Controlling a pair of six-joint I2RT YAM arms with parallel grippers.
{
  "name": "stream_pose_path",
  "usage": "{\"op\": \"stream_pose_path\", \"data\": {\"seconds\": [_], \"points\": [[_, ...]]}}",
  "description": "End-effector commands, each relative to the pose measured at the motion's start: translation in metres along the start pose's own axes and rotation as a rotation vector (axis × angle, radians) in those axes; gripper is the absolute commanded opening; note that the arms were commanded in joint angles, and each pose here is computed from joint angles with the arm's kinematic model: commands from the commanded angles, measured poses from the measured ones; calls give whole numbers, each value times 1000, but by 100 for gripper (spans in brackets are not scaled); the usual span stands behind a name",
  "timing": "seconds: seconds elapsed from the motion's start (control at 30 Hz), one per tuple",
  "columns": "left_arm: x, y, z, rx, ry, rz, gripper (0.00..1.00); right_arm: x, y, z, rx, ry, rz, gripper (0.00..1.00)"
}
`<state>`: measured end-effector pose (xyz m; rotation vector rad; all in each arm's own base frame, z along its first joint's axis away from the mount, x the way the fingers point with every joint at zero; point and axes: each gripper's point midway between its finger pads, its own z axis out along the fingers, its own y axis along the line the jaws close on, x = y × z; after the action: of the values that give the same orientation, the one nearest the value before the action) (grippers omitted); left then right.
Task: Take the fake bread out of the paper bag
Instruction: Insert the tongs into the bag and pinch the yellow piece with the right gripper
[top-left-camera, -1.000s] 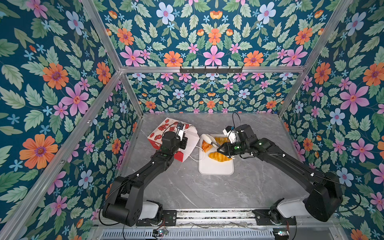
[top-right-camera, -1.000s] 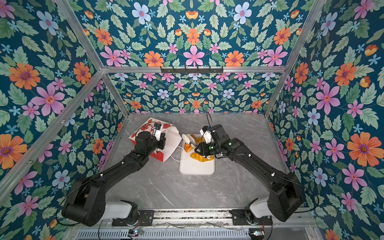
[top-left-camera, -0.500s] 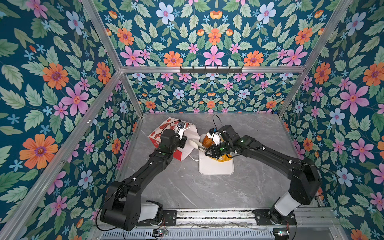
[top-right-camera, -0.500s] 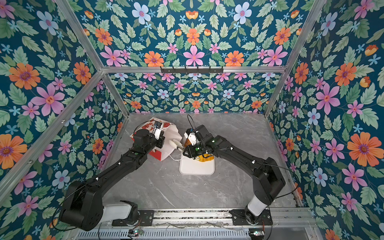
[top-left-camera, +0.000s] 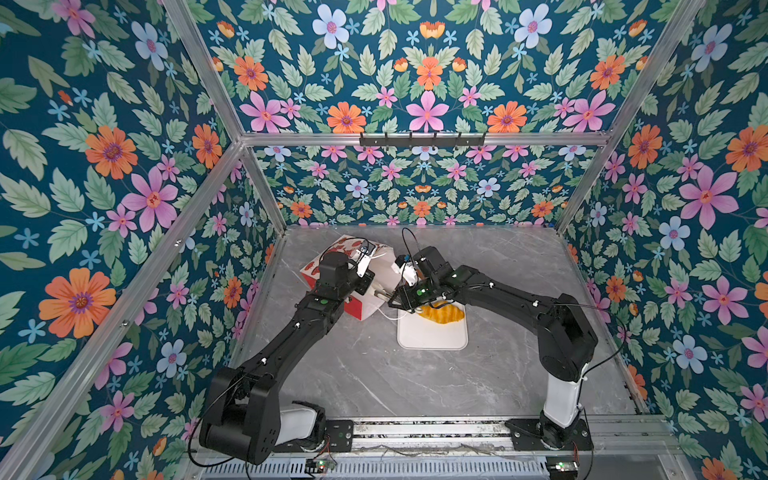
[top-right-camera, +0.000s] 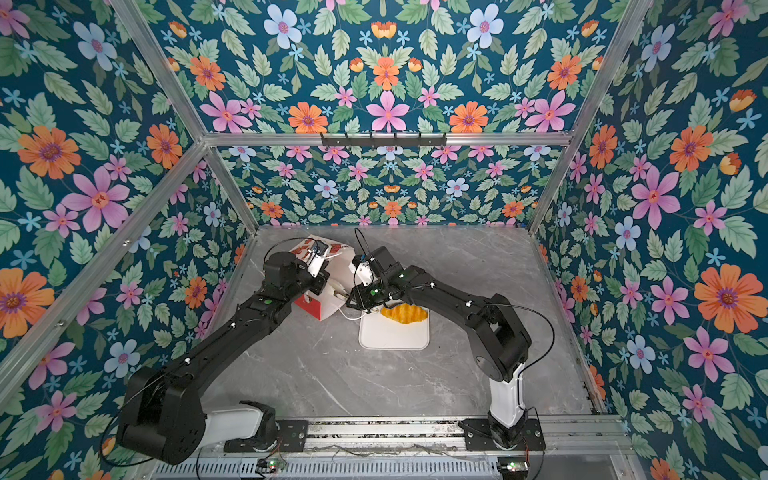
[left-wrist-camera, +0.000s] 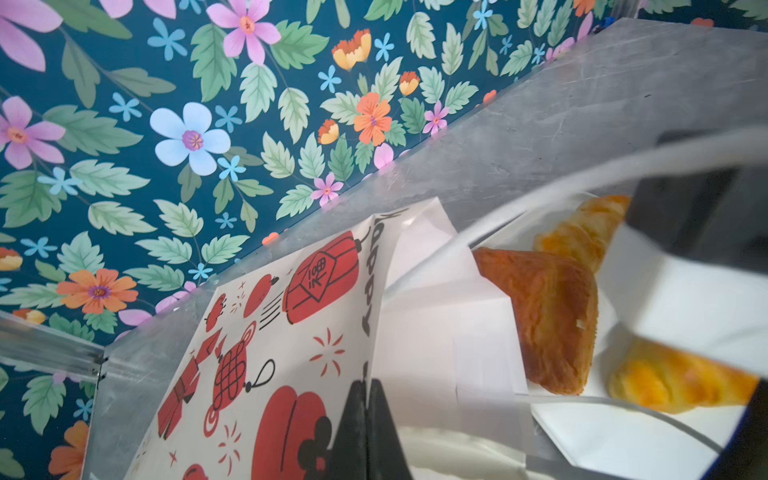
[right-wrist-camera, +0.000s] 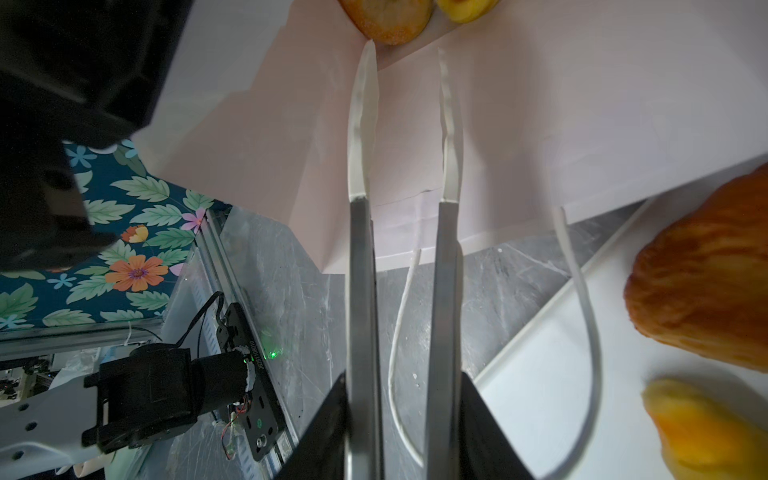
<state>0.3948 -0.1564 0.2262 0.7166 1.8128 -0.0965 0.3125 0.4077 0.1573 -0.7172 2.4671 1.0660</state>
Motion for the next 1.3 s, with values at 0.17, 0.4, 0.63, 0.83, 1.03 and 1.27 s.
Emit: {"op": "stream_pose_path", "data": {"seconds": [0.17,0.4,0.63,0.83,1.03,1.27], "points": [[3,-18,3,104,10,29,0,-3,3,15,-10,-58,86,42],[8,-25,4,135,12,20,0,-11,-13,19,59,-98,134,44],[3,-25,4,136,-15,11,0,-23,-20,35,78,-102,155,45],[1,-28,5,145,-35,-1,0,-34,-19,44,62,-124,172,45],[-1,-28,4,143,-49,-14,0,-43,-22,54,54,-146,197,45],[-7,-30,4,151,-72,-24,0,-52,-27,64,61,-156,214,45]]}}
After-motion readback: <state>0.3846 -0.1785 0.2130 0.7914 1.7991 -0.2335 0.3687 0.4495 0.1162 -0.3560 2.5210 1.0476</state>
